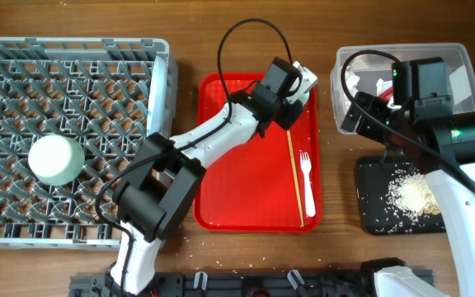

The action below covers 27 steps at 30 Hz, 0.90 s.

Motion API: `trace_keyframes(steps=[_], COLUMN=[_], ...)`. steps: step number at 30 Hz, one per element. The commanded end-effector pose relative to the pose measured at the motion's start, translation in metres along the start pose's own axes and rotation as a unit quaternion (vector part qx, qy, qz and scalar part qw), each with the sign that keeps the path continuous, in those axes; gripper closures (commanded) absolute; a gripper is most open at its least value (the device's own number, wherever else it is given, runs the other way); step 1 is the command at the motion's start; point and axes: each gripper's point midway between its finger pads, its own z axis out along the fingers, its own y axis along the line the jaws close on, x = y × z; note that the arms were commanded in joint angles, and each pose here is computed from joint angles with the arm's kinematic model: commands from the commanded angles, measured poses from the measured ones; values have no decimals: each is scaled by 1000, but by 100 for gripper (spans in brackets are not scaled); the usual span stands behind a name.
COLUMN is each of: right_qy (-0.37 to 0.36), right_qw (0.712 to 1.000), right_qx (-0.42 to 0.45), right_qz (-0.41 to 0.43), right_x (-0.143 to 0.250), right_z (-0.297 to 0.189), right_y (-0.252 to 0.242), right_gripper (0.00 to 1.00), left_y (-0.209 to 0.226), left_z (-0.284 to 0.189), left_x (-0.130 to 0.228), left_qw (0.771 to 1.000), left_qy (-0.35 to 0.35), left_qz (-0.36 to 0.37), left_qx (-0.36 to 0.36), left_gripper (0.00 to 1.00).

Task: Sort waste into correct bins and load items into the dishwasher rack
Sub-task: 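Carry the yellow cup to the rack's back row with left gripper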

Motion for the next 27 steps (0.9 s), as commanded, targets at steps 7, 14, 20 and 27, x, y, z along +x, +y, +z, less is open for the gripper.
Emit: trace_keyframes(steps=[7,14,20,27], right_qy=[-8,-8,-8,-8], right_qw=[1000,1000,1000,1000], right_qx=[4,4,4,4], right_qz=[-5,-5,-5,-5], right_x=[-3,-3,-3,-3], right_z=[-2,-2,-2,-2], right_y=[-2,-2,-2,-2], right_gripper=[0,0,0,0], left_y=[6,4,10,84], left_z=[-24,-62,-141,-274], left_x=[-23,-51,-85,-84], left_qw=[999,994,986,942], left_qy=[-29,-67,-121,-186], left_qz=[-26,-85,-116,-281], left_qx=[-14,-11,-15,1], left_gripper=[96,96,96,96])
